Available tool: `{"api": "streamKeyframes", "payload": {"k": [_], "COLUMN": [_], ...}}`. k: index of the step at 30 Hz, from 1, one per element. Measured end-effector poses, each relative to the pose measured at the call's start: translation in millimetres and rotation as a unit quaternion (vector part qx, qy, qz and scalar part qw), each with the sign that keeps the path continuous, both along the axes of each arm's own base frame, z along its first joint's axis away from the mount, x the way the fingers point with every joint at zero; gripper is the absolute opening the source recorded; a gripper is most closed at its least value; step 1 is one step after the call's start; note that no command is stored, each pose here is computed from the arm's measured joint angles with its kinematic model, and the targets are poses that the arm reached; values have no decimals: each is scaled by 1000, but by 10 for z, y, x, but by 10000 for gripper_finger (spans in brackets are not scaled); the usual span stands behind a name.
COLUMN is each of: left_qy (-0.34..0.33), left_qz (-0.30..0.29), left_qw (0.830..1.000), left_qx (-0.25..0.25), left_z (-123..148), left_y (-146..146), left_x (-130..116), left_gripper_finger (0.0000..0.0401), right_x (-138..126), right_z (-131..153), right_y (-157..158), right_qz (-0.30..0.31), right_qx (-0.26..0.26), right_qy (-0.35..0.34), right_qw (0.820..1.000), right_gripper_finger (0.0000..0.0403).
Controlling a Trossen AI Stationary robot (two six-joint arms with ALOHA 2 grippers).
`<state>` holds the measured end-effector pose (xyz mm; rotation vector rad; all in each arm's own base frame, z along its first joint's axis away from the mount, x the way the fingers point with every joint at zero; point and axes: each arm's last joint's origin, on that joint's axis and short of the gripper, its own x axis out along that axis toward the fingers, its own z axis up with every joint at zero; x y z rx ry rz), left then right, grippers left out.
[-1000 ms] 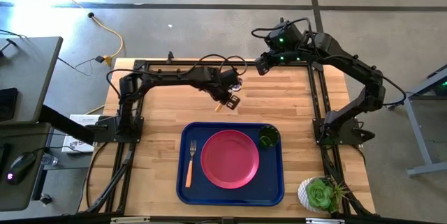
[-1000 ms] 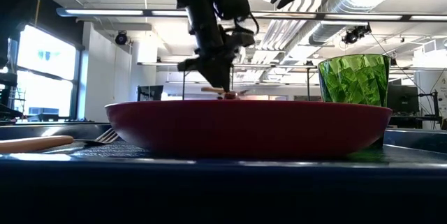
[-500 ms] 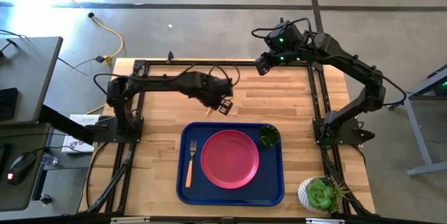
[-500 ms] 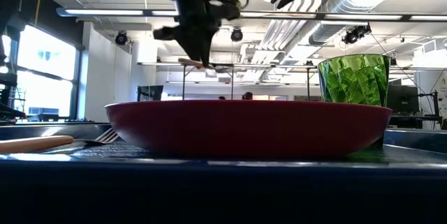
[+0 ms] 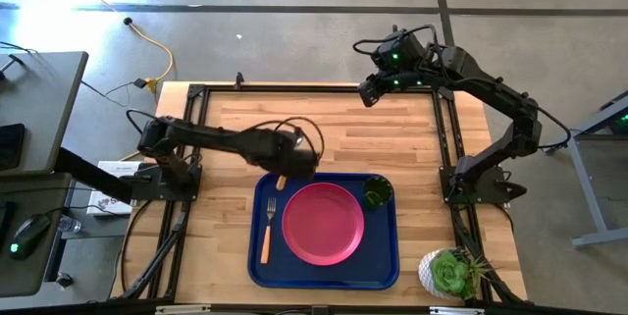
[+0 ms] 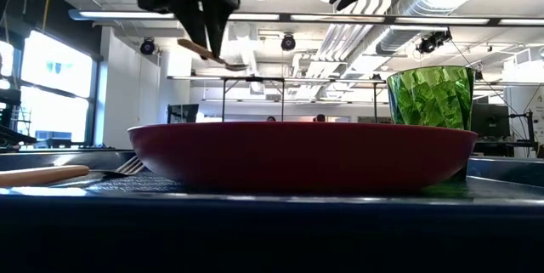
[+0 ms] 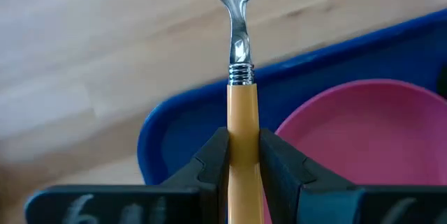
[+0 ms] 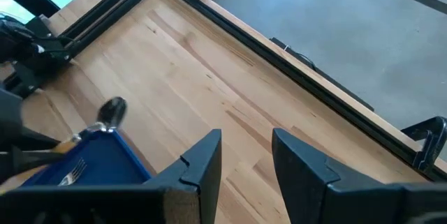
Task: Pick and place plate/cup/fork/spoon on tray
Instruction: Put the yellow spoon on the blue serving tray between the yellow fork and pink plate
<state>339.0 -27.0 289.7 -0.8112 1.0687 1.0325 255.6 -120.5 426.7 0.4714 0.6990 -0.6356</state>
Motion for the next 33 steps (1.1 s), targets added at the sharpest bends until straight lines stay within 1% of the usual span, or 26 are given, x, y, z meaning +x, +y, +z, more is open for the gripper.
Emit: {"api": "streamKeyframes", "payload": {"k": [9,14,21,27,33], "left_qy": [-9,-12,1,-10,-39], "left_qz": [38,51,78,96,100], "left_qw": [999,999,997,995,994], "left_qx": [-1,2,0,-4,-25], "left_z": [15,1,-195,-360,-587], "left_y": [-441,-650,-961,-1170,-1311], "left_x": [-124,-200,-368,-478,-511], "left_gripper_finger": [53,53,53,53,53], "right_x": [5,1,-13,-12,-2], "right_z": [-1,-7,-27,-33,-45], "right_y": [11,15,36,57,114], "right_qz": [16,11,14,20,30], "right_qx": [12,22,54,86,92], "right_qy": [-5,-6,-4,-13,-4], "right_qw": [1000,1000,998,996,995], "right_gripper_finger": [118,118,118,118,118]}}
